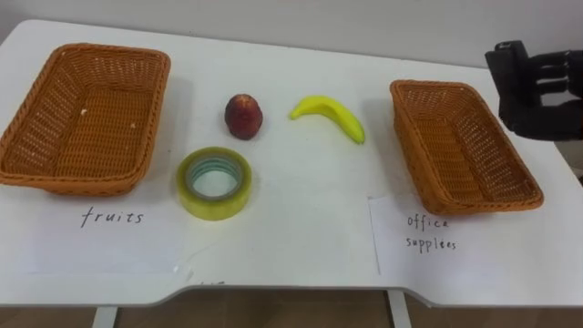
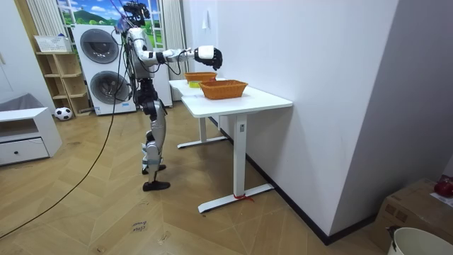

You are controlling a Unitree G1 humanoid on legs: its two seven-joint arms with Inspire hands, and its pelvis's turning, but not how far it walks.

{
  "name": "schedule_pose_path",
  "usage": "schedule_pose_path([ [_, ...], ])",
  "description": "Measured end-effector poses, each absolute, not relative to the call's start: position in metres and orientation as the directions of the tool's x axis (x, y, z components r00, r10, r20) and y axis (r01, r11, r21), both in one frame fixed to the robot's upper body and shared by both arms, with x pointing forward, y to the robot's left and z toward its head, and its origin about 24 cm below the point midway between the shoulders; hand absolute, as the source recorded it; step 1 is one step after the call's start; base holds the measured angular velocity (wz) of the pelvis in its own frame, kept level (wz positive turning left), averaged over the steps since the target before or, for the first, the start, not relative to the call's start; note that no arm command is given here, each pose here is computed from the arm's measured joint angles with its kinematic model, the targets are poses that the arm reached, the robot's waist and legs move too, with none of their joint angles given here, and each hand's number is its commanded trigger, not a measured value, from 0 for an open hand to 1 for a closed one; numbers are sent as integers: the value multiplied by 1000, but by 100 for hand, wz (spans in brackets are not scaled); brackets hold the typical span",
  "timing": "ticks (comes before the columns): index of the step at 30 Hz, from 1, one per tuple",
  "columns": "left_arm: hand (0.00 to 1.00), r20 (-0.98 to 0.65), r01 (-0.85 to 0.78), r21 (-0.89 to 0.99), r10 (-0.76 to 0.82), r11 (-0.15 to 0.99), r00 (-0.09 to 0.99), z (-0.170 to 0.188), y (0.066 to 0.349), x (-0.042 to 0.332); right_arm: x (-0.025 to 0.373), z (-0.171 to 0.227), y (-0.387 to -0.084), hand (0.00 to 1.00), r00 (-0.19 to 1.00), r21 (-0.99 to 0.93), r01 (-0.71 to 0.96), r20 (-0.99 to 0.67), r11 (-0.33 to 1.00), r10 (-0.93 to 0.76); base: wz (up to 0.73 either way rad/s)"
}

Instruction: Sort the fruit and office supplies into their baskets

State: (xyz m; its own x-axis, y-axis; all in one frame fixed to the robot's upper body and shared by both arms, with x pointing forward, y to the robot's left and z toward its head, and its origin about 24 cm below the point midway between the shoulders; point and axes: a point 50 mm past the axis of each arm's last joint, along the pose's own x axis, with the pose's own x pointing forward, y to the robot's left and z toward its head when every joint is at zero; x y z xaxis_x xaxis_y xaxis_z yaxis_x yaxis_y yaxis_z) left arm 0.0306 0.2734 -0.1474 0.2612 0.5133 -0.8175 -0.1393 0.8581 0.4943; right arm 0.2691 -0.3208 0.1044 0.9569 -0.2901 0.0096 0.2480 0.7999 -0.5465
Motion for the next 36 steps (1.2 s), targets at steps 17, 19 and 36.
schedule_pose_path([
  [17, 0, -818, -131, 511, 528, 849, 230, -148, 276, 21, 256, 80, -326, 100, 947, -574, 199, -95, 794, -306, 0],
  [19, 0, -818, -131, 511, 528, 849, 230, -148, 276, 21, 256, 80, -326, 100, 947, -576, 199, -95, 793, -307, 0],
  [36, 0, -819, -141, 513, 532, 847, 213, -148, 278, 18, 256, 79, -325, 0, 949, -615, 171, -106, 769, -296, -1],
])
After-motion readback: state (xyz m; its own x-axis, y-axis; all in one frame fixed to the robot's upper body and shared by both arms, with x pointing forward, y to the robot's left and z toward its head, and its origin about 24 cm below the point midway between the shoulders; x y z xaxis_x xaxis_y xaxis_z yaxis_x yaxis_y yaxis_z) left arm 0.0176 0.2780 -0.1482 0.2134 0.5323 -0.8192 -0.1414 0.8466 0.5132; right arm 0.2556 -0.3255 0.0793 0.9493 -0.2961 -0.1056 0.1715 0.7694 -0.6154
